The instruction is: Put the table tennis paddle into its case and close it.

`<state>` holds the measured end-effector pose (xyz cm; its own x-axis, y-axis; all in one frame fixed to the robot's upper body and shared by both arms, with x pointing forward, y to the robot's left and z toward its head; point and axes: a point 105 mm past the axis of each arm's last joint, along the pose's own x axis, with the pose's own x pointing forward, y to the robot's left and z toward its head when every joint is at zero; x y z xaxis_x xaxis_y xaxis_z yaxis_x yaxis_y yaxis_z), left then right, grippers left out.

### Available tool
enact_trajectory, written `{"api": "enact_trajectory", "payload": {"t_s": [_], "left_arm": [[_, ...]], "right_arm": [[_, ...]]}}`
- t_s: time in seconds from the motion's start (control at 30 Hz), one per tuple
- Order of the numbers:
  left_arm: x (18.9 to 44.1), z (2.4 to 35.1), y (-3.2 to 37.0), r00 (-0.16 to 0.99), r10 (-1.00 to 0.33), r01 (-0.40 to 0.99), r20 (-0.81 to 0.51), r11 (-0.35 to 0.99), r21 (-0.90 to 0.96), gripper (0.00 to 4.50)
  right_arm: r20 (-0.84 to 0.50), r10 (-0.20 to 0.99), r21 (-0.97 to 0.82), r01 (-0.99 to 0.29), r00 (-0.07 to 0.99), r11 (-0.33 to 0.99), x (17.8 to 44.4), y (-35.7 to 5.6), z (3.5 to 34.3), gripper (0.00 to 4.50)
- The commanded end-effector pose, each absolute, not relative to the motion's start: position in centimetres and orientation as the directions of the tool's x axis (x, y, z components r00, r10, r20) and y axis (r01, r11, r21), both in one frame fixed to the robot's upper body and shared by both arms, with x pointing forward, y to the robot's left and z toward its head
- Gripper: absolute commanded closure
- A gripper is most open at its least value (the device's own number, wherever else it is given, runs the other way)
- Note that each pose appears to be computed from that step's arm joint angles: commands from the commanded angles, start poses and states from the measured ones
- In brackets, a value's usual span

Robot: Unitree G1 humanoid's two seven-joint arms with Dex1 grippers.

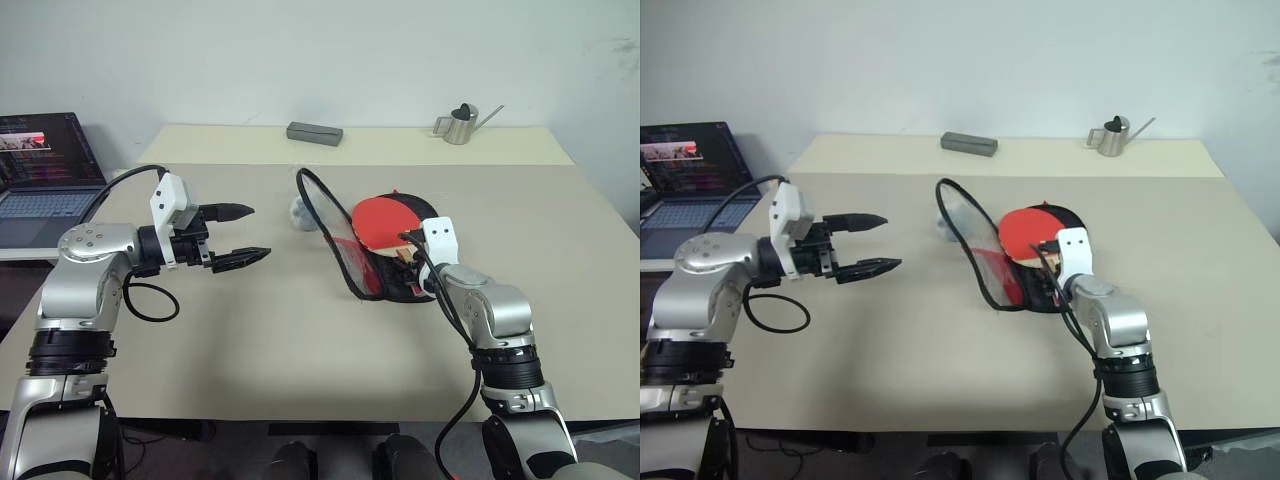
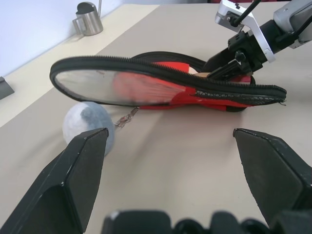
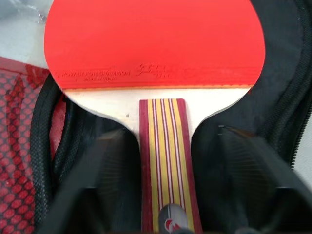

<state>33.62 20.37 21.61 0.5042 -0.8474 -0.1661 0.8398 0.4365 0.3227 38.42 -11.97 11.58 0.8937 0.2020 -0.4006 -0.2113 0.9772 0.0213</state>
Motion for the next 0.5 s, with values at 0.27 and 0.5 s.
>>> {"api": "enact_trajectory", "payload": {"t_s": [0.27,0.5], "left_arm": [[33.53,23.04,20.68,0.522,-0.842,0.814,-0.135,0.444,0.374,0.00],[33.54,23.07,20.72,0.525,-0.841,0.812,-0.134,0.447,0.374,0.00]], "right_arm": [[-0.337,0.236,0.037,-0.238,0.911,0.971,38.31,-11.31,13.25,0.02],[-0.364,0.244,0.047,-0.244,0.899,0.969,37.98,-11.35,12.48,0.02]]}}
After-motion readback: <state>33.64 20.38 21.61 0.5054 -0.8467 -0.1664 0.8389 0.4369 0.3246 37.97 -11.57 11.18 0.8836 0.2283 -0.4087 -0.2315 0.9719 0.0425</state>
